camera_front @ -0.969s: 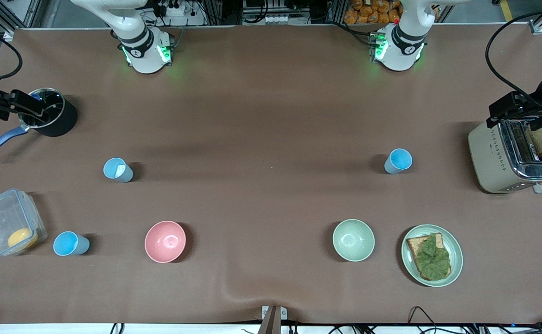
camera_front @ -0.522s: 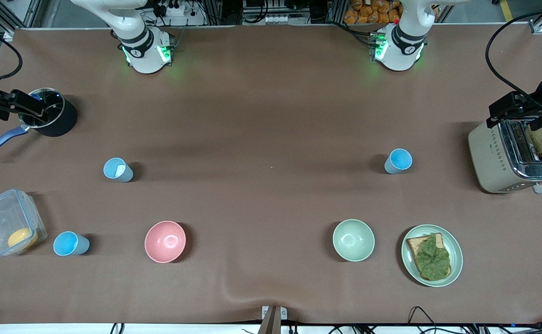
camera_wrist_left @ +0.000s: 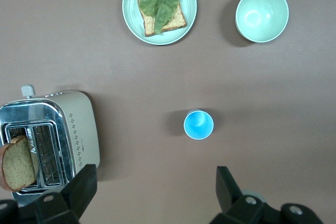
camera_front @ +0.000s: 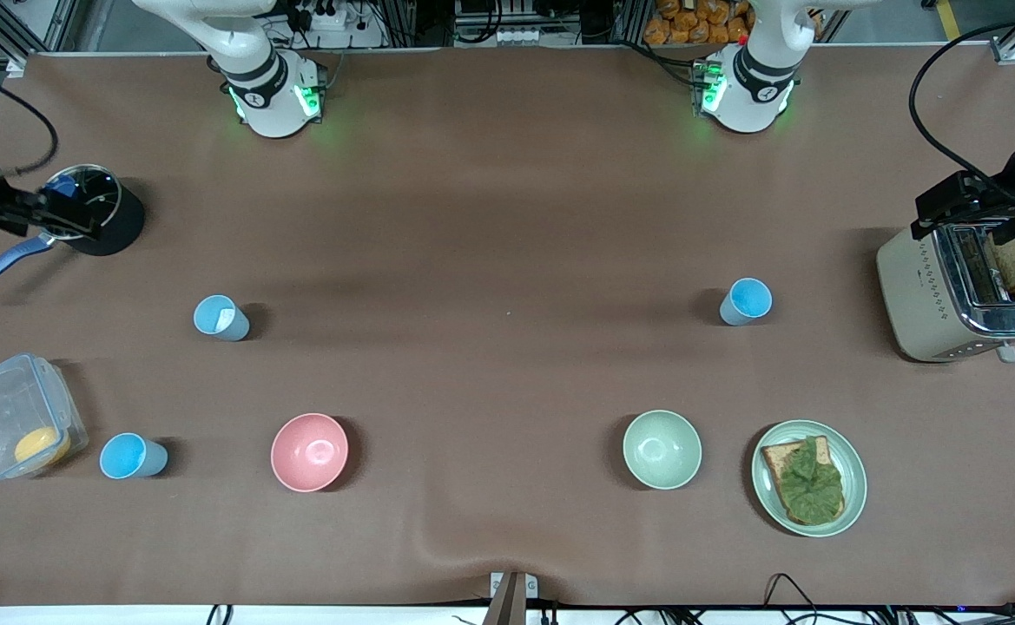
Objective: Stack blue cups with both arms
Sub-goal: 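Reach the right gripper down to the light blue cup, then close the right gripper on the cup rim and lift it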
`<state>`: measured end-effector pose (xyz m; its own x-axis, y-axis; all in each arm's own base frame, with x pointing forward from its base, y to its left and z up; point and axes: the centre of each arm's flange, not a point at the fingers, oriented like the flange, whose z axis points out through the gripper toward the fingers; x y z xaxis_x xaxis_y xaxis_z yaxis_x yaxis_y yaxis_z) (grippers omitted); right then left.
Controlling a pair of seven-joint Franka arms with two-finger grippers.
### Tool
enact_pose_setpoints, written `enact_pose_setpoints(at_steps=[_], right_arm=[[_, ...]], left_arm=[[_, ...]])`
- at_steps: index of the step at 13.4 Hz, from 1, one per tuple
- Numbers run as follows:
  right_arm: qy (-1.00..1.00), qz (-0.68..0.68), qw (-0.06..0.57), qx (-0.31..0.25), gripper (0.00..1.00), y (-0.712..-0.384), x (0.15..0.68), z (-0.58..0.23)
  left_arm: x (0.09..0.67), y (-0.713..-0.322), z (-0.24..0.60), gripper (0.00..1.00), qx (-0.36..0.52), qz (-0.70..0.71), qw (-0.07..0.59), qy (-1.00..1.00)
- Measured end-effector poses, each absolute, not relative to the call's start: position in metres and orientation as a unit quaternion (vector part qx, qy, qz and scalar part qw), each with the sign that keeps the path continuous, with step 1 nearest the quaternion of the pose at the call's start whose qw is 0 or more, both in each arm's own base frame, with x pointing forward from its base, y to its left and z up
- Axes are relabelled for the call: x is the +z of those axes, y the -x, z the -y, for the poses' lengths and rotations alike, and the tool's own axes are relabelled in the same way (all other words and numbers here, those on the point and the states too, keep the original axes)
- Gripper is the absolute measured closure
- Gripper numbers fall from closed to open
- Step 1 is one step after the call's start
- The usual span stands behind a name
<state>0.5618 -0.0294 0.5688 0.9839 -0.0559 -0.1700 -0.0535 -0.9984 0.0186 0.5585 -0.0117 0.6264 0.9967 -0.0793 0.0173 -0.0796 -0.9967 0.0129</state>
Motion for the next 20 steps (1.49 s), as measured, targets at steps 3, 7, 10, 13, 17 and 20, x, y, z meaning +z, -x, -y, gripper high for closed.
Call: enact_pose_setpoints(at_steps=[3,7,10,13,17,20], right_arm=[[-0.992,0.024,0.024,-0.121,0.0,-0.595,0.491,0.034],[-0.995,0.014,0.027,-0.096,0.0,-0.605,0.384,0.043],[-0.996,-0.027,0.02,-0.079,0.0,-0.583,0.322,0.063],[-0.996,-0.04,0.016,-0.078,0.0,-0.566,0.297,0.081],[-0.996,-0.043,0.014,-0.076,0.0,-0.553,0.274,0.079],[-0.995,-0.043,0.013,-0.085,0.0,-0.549,0.265,0.078]], left_arm=[[0.626,-0.559,0.012,0.0,0.008,0.04,0.007,-0.999],[0.626,-0.559,0.012,0.0,0.008,0.04,0.007,-0.999],[0.626,-0.558,0.012,0.0,0.008,0.04,0.007,-0.999],[0.626,-0.558,0.014,0.0,0.008,0.042,0.007,-0.999],[0.626,-0.558,0.014,0.0,0.008,0.042,0.007,-0.999],[0.626,-0.558,0.014,0.0,0.008,0.042,0.007,-0.999]])
